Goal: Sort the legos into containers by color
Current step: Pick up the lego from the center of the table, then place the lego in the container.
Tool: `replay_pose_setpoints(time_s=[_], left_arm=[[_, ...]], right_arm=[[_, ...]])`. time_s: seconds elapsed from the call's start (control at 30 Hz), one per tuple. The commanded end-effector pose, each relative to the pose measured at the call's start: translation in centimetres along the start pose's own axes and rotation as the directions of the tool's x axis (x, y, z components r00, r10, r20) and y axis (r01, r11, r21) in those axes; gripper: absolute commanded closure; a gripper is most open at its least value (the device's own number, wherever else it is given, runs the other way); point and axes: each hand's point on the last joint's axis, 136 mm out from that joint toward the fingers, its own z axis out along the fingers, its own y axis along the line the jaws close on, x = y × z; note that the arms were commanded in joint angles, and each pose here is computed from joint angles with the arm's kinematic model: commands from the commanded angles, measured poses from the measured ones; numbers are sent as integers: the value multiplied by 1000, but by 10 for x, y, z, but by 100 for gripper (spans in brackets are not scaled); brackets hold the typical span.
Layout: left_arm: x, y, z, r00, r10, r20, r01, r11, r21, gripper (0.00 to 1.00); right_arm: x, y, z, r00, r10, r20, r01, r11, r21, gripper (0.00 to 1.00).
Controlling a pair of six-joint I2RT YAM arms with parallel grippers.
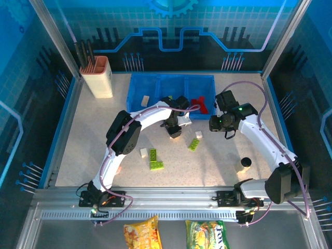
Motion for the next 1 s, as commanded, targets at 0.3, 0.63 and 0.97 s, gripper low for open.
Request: replay_pose_setpoints(time_s=[0.3,0.63,0.97], left_arm=[[7,3,-69,983,-129,127,131,991,-7,67],[27,42,-104,879,-412,239,432,901,-34,70],[54,90,-140,640,-674,367,729,684,-16,70]], right_arm=[[1,-4,-4,1000,-3,-9,3,1000,8,61],[0,-2,1,1000,-5,-18,5,1000,3,62],[-1,1,2,1000,-8,-24,8,1000,-1,62]])
